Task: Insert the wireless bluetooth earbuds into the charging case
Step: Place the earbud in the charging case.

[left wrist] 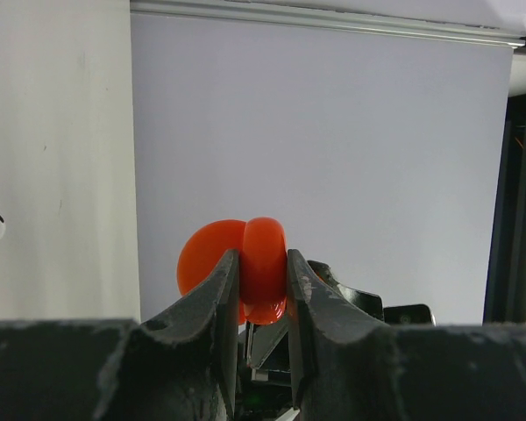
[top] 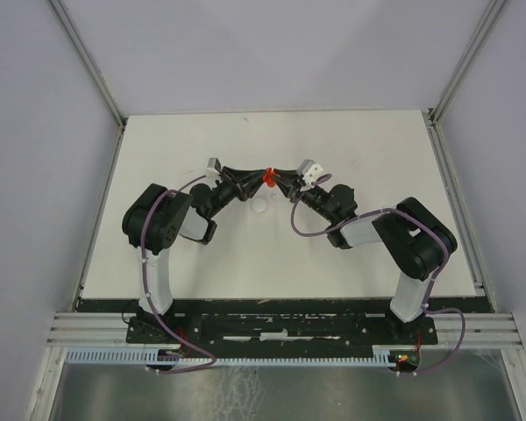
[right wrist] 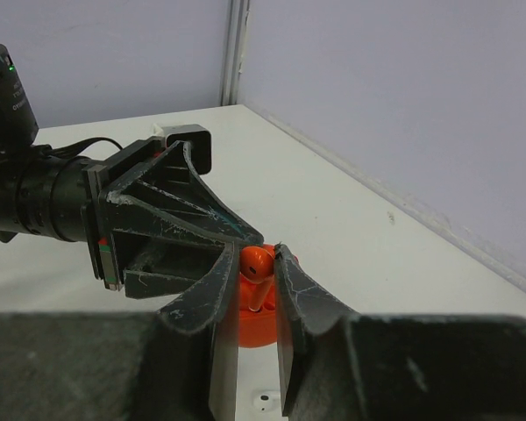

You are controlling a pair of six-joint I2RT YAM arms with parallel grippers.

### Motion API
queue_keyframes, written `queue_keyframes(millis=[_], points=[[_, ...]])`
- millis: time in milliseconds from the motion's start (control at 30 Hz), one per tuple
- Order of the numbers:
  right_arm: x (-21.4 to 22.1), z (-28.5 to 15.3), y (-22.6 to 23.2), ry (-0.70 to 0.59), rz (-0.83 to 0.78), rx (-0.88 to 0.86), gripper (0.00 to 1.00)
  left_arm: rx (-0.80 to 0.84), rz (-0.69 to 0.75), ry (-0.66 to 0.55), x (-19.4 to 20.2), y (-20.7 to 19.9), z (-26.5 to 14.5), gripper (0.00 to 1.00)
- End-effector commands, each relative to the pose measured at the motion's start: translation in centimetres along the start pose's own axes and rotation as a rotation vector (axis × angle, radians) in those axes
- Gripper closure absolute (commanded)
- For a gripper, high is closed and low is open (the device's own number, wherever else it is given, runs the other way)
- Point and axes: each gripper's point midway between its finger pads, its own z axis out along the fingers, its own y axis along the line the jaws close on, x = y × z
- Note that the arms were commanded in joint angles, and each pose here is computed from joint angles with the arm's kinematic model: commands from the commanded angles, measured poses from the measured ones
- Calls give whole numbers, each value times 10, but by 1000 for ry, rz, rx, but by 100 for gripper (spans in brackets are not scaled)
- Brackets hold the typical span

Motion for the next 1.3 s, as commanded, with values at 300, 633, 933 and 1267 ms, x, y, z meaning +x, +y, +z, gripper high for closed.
queue_keyframes(millis=[300, 633, 933, 1267], points=[[-5, 0, -6, -31, -42, 38, 99, 98, 46, 51, 16, -36, -4, 97], [-8, 0, -8, -37, -47, 43, 99, 85, 48, 60, 18, -31, -5, 97], [-16, 0, -9, -53, -57, 48, 99, 66, 50, 66, 19, -25, -4, 97], [-19, 1, -9, -60, -61, 46, 99, 52, 49, 67, 19, -19, -3, 97]])
